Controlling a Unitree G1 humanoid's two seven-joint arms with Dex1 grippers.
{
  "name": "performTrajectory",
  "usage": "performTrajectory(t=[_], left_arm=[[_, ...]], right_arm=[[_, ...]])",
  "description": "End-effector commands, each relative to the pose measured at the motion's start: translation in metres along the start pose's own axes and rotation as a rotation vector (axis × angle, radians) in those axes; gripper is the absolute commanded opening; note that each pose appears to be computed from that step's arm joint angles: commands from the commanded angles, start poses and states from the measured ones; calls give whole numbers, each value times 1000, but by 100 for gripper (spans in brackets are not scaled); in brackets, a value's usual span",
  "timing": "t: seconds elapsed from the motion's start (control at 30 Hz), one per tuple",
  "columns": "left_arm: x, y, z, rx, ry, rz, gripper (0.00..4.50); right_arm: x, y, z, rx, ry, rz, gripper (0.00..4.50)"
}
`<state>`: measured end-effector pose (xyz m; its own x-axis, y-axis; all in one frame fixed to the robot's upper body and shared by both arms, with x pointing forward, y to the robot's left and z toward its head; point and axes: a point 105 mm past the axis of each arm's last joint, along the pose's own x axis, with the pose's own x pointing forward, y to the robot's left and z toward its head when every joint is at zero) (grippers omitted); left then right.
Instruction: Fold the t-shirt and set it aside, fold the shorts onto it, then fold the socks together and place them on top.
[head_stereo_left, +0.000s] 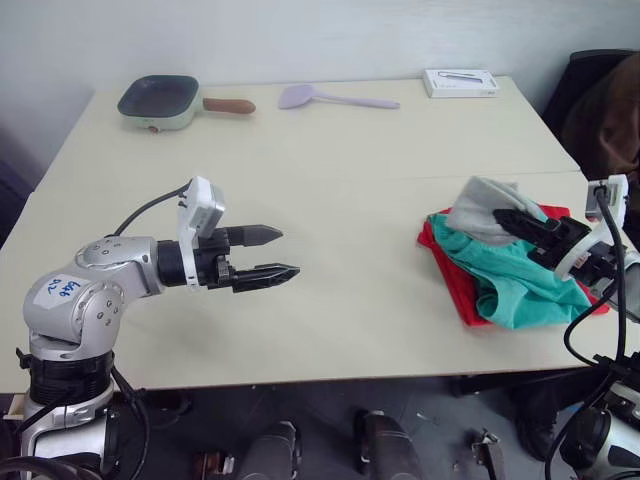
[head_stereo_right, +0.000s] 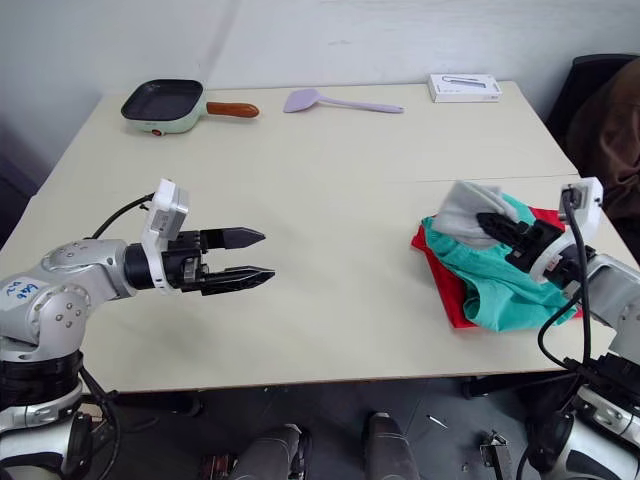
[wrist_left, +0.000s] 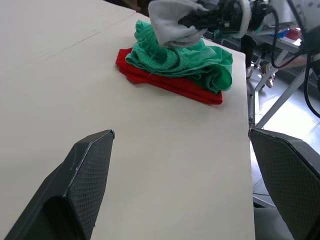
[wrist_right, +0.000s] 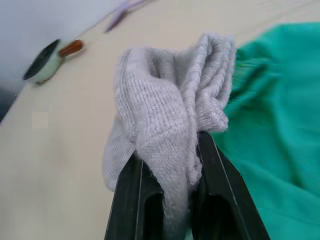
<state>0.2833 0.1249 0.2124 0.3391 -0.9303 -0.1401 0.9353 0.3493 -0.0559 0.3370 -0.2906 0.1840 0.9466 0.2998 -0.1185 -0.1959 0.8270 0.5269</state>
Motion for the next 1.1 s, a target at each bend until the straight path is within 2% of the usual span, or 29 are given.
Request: performTrajectory(t=[0.03,0.1,0.13,0.23,0.37,0.47,0.63,0.73,0.93,1.1], left_arm=[[2,-1,8,66,-8,6,450],[1,2,8,75,-5,17,450],[0,3,9,77,-5,23,450],[-2,5,7,62,-1,30,450],[-10,3,5,-13,-2,5,450],[-19,5,2,-26,13,18,450],[-41,0,3,-42,14,29,450],[-59,-2,4,-42,18,69,450],[-82,-3,11,-25,1,115,450],[-96,3,15,-11,-26,152,450]], right_arm=[[2,-29,5,-6,-63,-140,17],[0,-38,2,24,-72,-165,91],[-2,-41,-2,26,-64,-171,103],[-8,-45,-8,-3,-51,-189,214],[-19,-37,-6,-212,-14,-153,348],[-33,-38,8,-347,-19,-149,445],[-50,-26,40,-578,-39,-86,445],[-58,-19,51,-716,12,-55,445],[-76,-30,49,-753,126,-15,445],[-102,-40,47,-743,129,19,445]])
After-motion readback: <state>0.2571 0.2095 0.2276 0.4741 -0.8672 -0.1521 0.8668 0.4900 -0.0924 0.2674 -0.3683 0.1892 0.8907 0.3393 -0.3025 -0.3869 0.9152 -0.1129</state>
